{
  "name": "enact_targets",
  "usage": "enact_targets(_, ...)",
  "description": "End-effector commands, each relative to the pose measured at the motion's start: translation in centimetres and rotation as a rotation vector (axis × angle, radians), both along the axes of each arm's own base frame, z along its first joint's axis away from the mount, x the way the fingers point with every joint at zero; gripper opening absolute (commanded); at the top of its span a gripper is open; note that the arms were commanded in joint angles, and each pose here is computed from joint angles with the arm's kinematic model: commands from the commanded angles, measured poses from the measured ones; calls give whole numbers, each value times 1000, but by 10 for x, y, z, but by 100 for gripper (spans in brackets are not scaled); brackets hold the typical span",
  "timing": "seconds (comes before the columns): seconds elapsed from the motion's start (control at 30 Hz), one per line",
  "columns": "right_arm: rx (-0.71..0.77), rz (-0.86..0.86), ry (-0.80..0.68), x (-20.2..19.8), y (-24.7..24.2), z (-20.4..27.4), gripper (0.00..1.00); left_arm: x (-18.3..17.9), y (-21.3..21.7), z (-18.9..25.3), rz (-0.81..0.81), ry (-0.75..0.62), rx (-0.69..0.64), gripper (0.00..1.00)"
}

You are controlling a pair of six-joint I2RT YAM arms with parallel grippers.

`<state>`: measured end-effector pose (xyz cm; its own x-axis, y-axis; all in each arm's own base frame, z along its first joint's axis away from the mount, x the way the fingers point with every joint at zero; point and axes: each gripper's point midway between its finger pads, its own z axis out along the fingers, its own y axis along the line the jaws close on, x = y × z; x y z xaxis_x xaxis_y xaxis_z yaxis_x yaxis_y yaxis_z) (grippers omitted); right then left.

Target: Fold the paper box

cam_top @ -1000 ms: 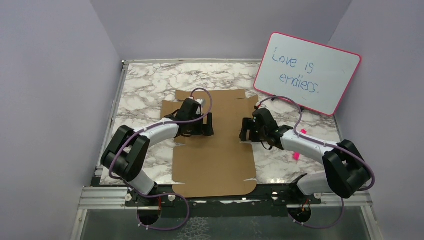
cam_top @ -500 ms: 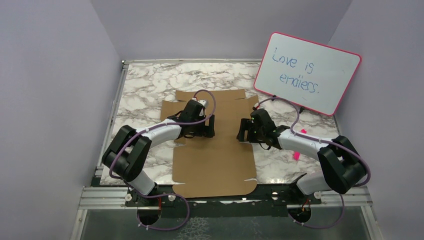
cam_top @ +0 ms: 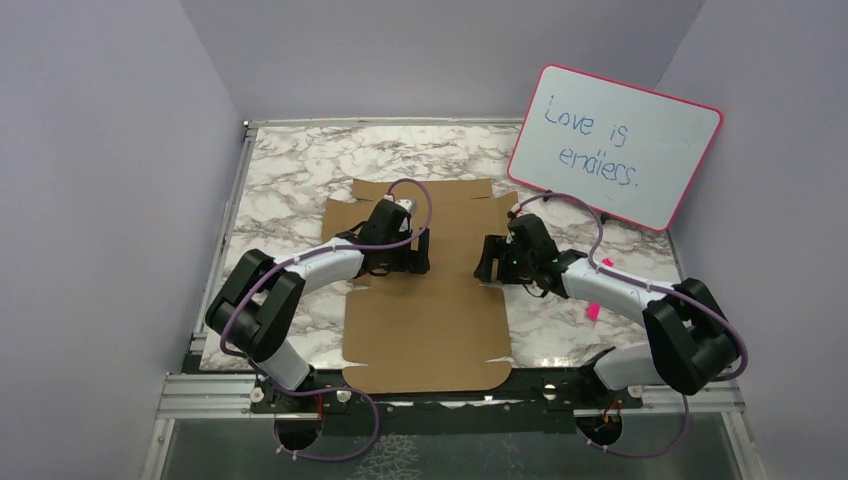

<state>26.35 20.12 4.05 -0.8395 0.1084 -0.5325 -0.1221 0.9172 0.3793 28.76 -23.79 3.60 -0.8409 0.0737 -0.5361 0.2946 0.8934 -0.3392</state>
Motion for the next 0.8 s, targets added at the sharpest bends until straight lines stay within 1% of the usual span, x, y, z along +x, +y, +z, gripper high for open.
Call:
enact_targets(0.0,228,158,-101,5,50,60,77,-20,-6,-31,-19,96,-4,93)
enact_targets(0.17,267,186,-82,0,57,65,75,-20,-8,-32,-20,100,-10,93)
enact_targets(0.4,343,232,-96,-1,74,83,73,-22,-9,-34,-16,106,-19,93)
enact_targets(0.57,345,253,-104,-3,84,91,73,-22,-10,-35,-13,106,-24,92)
enact_targets(0.77,324,265,-87,0,91,79,73,-22,-9,-36,-12,105,-26,92)
